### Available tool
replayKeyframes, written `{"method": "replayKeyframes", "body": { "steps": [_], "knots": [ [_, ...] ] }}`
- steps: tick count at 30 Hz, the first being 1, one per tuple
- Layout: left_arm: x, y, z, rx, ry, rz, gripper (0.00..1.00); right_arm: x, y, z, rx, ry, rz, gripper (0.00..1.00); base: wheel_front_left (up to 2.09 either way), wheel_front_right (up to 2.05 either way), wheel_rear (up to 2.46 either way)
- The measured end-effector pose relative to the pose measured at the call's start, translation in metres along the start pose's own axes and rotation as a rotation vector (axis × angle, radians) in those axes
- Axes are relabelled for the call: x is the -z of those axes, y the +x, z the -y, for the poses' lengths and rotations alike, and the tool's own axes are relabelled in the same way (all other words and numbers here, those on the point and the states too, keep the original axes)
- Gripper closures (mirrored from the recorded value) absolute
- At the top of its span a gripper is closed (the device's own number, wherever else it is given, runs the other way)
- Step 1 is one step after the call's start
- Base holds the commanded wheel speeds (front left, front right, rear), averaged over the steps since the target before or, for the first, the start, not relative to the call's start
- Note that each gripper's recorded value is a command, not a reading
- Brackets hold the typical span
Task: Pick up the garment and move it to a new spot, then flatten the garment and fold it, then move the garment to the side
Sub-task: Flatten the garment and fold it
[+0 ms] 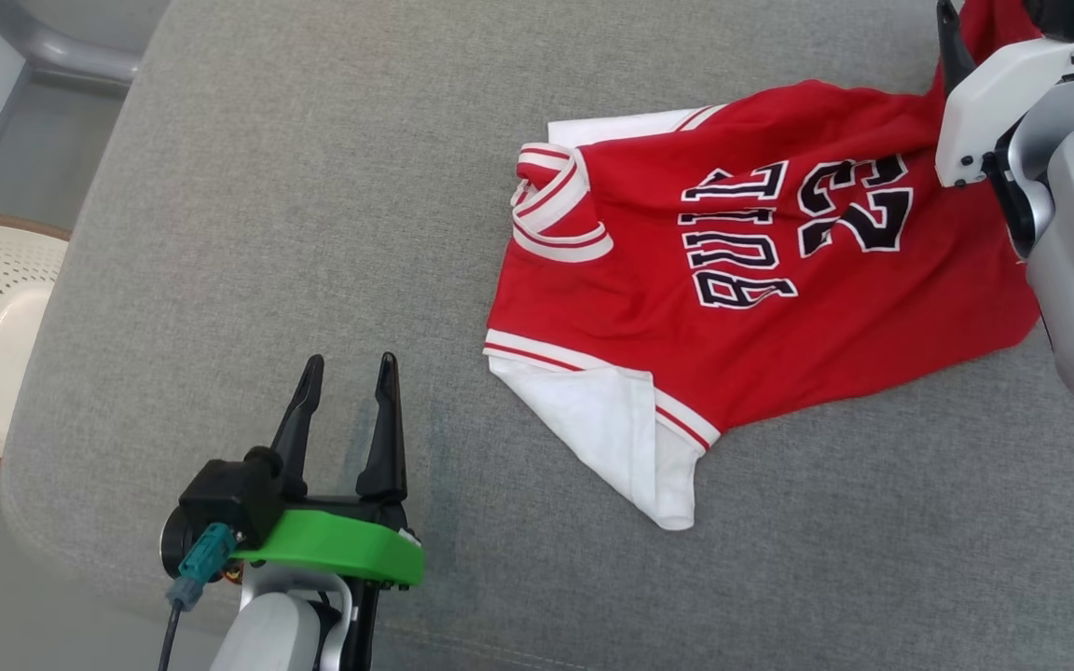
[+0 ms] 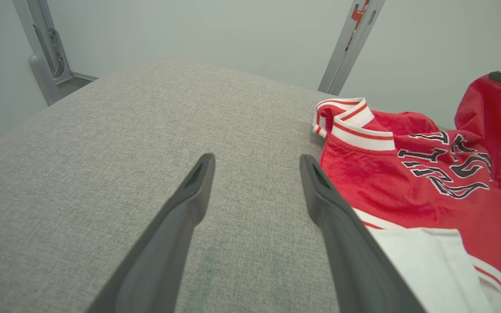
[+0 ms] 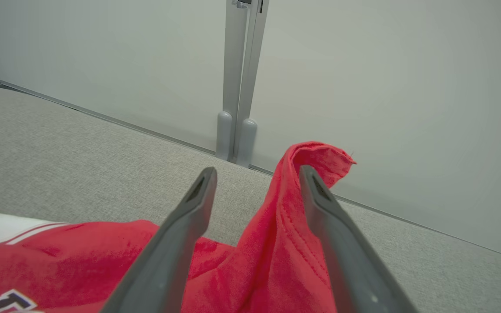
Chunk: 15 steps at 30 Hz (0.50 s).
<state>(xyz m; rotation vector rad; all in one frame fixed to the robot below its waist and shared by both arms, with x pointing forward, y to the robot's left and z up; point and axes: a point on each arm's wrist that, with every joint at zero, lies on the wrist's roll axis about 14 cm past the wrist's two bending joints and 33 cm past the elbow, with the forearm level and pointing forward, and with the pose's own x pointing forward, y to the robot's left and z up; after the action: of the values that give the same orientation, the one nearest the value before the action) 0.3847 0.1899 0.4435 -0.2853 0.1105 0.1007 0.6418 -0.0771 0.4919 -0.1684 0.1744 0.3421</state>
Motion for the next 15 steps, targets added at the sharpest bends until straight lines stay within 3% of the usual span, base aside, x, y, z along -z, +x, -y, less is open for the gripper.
{"method": "replayKeyframes", "body": {
  "steps": [7,15],
  "knots": [
    [-0.001,0.007,0.011,0.036,0.002,0.008,0.0,-0.002,-0.02,0.027,0.066,0.044,0.044,0.0,0.0,0.0,0.0],
    [-0.005,0.01,0.031,0.1,-0.002,0.025,0.0,0.043,-0.072,0.047,0.137,0.124,-0.019,0.0,0.0,0.0,0.0]
  ]
}}
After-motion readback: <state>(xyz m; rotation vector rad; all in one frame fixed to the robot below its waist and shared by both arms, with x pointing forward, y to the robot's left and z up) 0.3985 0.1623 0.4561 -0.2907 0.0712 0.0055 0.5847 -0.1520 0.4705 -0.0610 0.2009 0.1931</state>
